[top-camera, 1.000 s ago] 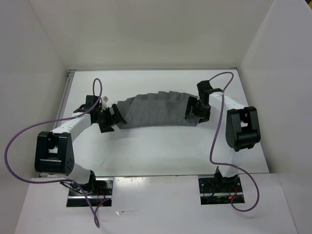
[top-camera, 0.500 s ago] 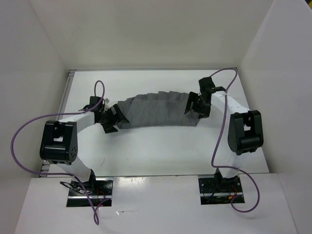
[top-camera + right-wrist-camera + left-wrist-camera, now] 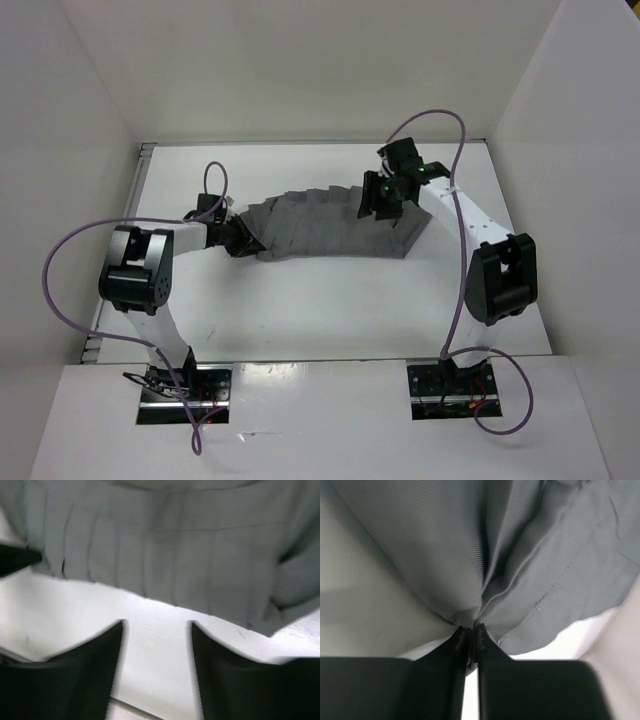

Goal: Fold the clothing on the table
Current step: Fold the skirt

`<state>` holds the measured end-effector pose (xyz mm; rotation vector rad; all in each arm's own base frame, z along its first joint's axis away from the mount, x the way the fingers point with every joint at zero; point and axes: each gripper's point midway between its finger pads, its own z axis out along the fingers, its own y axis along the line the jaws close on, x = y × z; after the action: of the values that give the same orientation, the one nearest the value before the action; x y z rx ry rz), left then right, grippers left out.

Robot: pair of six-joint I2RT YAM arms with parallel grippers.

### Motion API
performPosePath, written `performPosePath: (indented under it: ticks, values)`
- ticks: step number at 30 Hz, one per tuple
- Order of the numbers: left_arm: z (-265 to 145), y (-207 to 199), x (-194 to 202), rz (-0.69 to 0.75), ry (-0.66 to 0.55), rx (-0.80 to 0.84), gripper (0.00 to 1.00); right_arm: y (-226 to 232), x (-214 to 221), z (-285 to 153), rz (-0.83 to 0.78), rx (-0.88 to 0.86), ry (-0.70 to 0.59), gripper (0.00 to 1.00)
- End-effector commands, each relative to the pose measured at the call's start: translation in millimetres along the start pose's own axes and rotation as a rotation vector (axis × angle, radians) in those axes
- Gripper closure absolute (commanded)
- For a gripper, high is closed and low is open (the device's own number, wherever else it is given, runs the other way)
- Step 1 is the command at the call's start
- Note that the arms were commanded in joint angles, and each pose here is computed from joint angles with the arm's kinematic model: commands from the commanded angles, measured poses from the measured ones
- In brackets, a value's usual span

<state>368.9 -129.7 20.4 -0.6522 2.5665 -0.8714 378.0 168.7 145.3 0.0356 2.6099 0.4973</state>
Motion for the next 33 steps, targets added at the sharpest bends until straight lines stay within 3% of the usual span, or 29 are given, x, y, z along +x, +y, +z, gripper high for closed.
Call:
performPosePath:
  ticks: [1, 2, 3, 5, 7, 8, 10, 11, 12, 13, 17, 23, 27, 33]
  values:
    - [19.1, 8.7, 8.0, 0.014, 0.034, -0.017, 0.90, 35.0, 2.4, -1.8, -0.120, -0.091, 0.037, 0.51]
    - [21.3, 11.6, 9.6, 0.009, 0.041, -0.023, 0.98, 38.3, 7.4, 2.2, -0.115, -0.114, 0.072, 0.58]
    - [20.4, 7.5, 7.9, 0.010, 0.045, -0.014, 1.00, 42.3, 14.3, 14.2, -0.136, -0.127, 0.115, 0.64]
    - [14.2, -1.6, 1.5, 0.036, 0.026, 0.002, 1.00, 45.1, 20.5, 26.5, -0.166, -0.144, 0.159, 0.80]
    - [2.6, -13.7, -4.9, 0.078, 0.001, 0.024, 1.00, 45.4, 24.0, 46.1, -0.186, -0.144, 0.204, 0.85]
    - [-2.1, -18.9, -7.4, 0.082, -0.006, 0.029, 1.00, 44.3, 23.2, 52.3, -0.198, -0.143, 0.211, 0.92]
    - [-13.0, -26.9, -12.0, 0.115, -0.023, 0.031, 1.00, 46.0, 19.0, 65.9, -0.207, -0.153, 0.222, 0.92]
    - [-18.5, -33.4, -15.3, 0.123, -0.035, 0.041, 1.00, 49.4, 10.9, 69.7, -0.212, -0.160, 0.203, 0.87]
    - [-22.0, -39.8, -20.0, 0.132, -0.050, 0.053, 1.00, 50.0, 8.3, 74.3, -0.212, -0.160, 0.203, 0.78]
    - [-24.5, -40.2, -19.2, 0.142, -0.050, 0.052, 1.00, 47.3, 9.9, 86.6, -0.208, -0.153, 0.221, 0.62]
    - [-31.1, -44.8, -20.1, 0.158, -0.061, 0.061, 1.00, 58.7, 0.4, 100.6, -0.204, -0.203, 0.228, 0.47]
    - [-32.5, -44.1, -18.3, 0.158, -0.061, 0.061, 1.00, 65.0, 3.5, 107.1, -0.200, -0.222, 0.239, 0.50]
    - [-32.5, -44.1, -18.3, 0.158, -0.061, 0.061, 1.00, 69.5, -0.2, 103.1, -0.195, -0.237, 0.225, 0.63]
    - [-32.6, -42.8, -16.7, 0.154, -0.054, 0.056, 1.00, 90.1, -9.0, 91.6, -0.200, -0.335, 0.193, 0.64]
